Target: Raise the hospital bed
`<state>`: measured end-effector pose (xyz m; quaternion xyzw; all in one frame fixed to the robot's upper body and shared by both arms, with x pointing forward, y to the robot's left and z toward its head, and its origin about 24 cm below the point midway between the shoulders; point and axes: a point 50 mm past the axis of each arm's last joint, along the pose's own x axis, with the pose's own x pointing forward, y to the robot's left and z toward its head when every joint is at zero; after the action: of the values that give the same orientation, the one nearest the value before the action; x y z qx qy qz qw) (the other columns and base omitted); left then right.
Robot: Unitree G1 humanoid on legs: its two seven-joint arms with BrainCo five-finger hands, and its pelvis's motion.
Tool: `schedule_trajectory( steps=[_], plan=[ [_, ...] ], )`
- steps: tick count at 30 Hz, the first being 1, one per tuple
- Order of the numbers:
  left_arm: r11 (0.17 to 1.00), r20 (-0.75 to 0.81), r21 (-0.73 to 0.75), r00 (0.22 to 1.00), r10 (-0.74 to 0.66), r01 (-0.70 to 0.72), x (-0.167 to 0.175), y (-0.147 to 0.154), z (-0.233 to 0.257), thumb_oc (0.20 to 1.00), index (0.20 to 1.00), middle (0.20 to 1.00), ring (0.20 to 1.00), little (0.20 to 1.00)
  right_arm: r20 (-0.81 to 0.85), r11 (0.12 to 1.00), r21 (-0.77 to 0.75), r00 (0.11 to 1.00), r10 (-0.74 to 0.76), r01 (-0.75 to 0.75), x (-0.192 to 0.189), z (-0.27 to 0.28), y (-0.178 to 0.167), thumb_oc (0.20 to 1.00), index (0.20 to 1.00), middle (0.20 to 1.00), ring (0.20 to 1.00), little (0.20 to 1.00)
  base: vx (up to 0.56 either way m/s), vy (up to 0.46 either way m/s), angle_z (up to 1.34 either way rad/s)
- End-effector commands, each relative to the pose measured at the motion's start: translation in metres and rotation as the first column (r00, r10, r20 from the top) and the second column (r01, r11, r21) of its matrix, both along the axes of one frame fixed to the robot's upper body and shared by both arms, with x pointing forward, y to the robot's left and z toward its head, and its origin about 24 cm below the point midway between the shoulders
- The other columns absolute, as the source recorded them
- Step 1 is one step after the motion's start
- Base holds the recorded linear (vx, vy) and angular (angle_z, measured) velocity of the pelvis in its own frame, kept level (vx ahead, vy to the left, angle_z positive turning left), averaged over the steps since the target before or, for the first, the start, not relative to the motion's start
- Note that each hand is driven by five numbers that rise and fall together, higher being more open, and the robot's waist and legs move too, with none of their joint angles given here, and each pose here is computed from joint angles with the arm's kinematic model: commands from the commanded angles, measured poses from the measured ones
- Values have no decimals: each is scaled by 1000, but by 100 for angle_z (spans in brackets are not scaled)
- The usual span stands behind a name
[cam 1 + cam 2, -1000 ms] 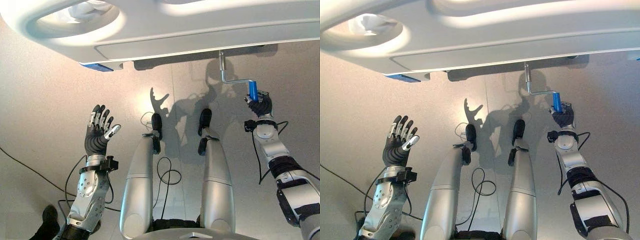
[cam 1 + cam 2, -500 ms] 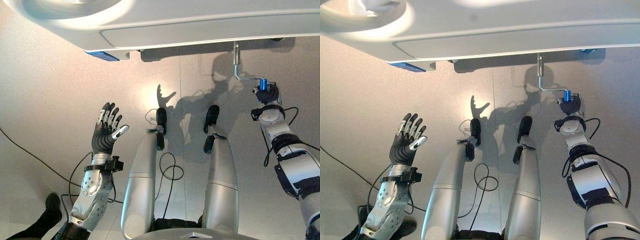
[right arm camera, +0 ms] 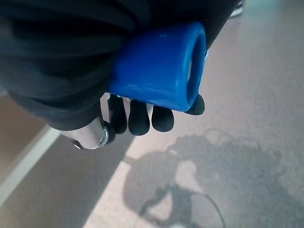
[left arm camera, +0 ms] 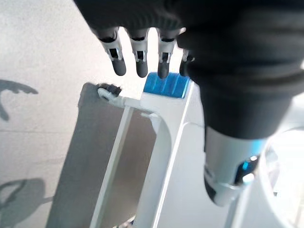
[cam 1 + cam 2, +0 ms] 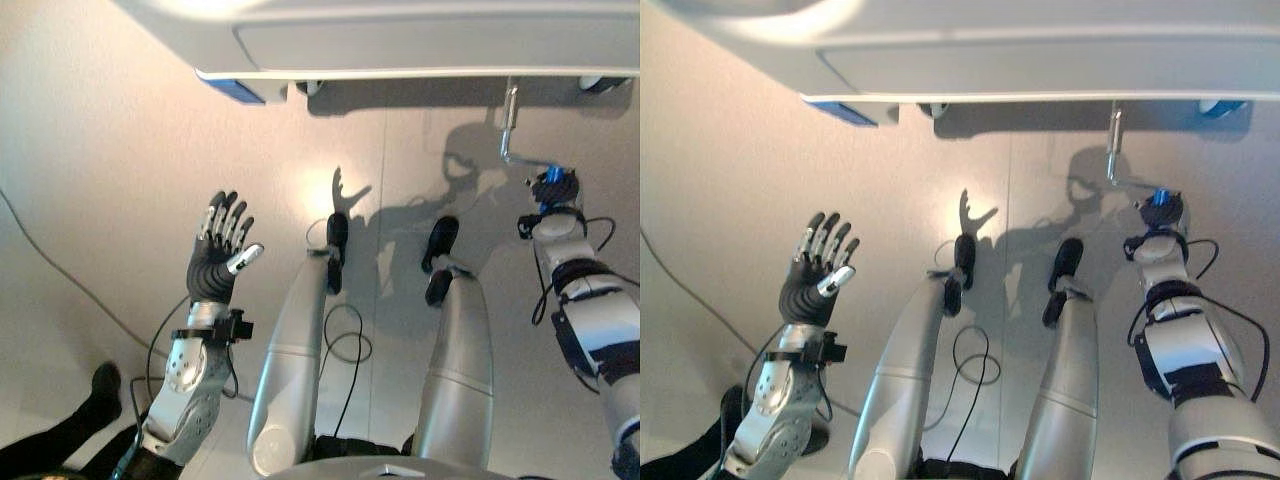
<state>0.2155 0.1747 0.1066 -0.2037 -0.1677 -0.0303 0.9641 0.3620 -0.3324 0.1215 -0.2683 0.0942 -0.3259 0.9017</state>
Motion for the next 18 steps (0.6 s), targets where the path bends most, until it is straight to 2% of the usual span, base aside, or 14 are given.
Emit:
schedule_trajectory(
  steps=[1, 10, 17, 18],
  plan=[
    [992, 136, -113, 990, -32, 48, -7, -15, 23, 1000, 1000, 1000, 1000, 1000, -132, 996, 7, 987, -87, 89, -21, -22, -22, 200, 200, 200, 200, 200, 0, 0, 0],
    [990, 145, -130, 989, -35, 55, -6, -17, 27, 1000, 1000, 1000, 1000, 1000, -168, 998, 58, 986, 20, -10, -7, -40, 13, 200, 200, 200, 200, 200, -3, -1, 1],
    [989, 138, -139, 990, -25, 44, -4, -17, 27, 1000, 1000, 1000, 1000, 1000, -226, 983, 93, 958, 176, -159, 4, -62, 61, 200, 200, 200, 200, 200, 0, 0, 0],
    [989, 141, -145, 990, -14, 35, -4, -15, 28, 1000, 1000, 1000, 1000, 1000, -237, 975, 93, 946, 221, -204, 8, -65, 76, 200, 200, 200, 200, 200, 0, 0, 0]
  ],
)
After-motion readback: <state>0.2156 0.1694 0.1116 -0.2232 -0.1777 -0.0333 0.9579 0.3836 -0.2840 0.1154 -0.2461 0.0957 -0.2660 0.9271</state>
